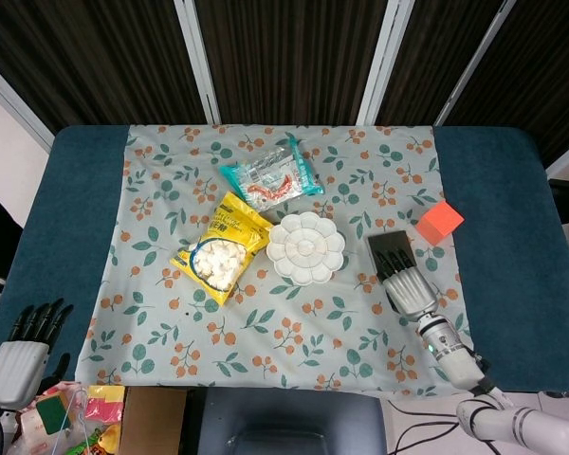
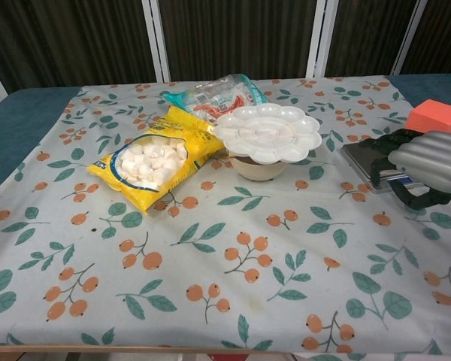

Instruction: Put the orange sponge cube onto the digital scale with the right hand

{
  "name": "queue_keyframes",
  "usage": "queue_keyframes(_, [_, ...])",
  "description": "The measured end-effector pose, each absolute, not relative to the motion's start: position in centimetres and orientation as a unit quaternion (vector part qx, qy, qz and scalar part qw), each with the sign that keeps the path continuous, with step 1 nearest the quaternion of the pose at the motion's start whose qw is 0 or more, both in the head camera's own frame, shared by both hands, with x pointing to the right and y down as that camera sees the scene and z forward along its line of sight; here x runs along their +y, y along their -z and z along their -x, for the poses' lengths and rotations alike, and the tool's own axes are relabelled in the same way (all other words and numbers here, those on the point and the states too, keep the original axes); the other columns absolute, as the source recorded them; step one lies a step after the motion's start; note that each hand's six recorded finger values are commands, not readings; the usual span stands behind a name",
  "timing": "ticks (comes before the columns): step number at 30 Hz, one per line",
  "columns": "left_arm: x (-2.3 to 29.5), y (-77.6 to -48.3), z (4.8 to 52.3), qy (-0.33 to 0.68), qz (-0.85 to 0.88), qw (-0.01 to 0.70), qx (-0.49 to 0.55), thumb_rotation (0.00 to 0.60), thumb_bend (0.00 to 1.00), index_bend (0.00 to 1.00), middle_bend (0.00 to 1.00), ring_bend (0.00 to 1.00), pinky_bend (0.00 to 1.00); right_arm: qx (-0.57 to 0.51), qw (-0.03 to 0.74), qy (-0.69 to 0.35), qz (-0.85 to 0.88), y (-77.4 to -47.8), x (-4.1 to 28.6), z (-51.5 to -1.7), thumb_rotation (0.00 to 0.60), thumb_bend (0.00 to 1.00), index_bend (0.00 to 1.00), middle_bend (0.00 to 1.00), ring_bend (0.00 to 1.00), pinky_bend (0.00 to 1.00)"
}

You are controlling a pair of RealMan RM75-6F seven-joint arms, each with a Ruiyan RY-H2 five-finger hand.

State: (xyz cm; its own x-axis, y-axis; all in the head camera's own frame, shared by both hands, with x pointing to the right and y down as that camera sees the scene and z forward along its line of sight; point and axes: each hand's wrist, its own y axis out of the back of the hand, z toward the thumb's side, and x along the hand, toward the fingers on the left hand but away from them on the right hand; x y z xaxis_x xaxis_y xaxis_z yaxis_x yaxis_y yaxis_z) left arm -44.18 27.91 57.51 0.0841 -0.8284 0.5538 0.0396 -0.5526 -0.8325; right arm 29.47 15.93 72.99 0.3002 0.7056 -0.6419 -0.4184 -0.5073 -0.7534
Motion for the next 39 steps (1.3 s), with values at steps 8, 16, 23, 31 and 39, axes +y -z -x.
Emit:
queue_keyframes(8, [27.9, -57.4, 44.2, 0.602, 0.642, 0.36, 0.309, 0.6, 0.44, 0.0, 0.03, 0.04, 0.03, -0.109, 0.487, -0.581, 0.643, -73.0, 16.2, -29.4, 0.6, 0.82, 0.48, 0.01, 0.0, 0.0])
queue_keyframes(16, [28.0, -57.3, 44.2, 0.6, 0.642, 0.362, 0.311, 0.6, 0.44, 0.0, 0.03, 0.04, 0.03, -0.115, 0.487, -0.582, 0.641, -72.8, 16.3, -29.4, 0.6, 0.82, 0.47, 0.01, 0.0, 0.0])
queue_keyframes(23, [27.9, -57.0, 44.3, 0.6, 0.639, 0.365, 0.315, 0.6, 0.45, 0.0, 0.03, 0.04, 0.03, -0.17, 0.484, -0.575, 0.638, -70.0, 14.6, -31.2, 0.6, 0.59, 0.19, 0.01, 0.0, 0.0])
queue_keyframes(31, [27.9, -57.0, 44.4, 0.605, 0.633, 0.368, 0.314, 0.6, 0.44, 0.0, 0.03, 0.04, 0.03, -0.223, 0.451, -0.605, 0.617, -67.6, 10.3, -35.5, 0.6, 0.19, 0.0, 0.0, 0.0, 0.0])
queue_keyframes(39, [27.5, -57.3, 45.0, 0.616, 0.622, 0.365, 0.317, 0.6, 0.44, 0.0, 0.03, 0.04, 0.03, -0.246, 0.377, -0.678, 0.582, -69.1, 5.0, -40.3, 0.6, 0.13, 0.0, 0.0, 0.0, 0.0])
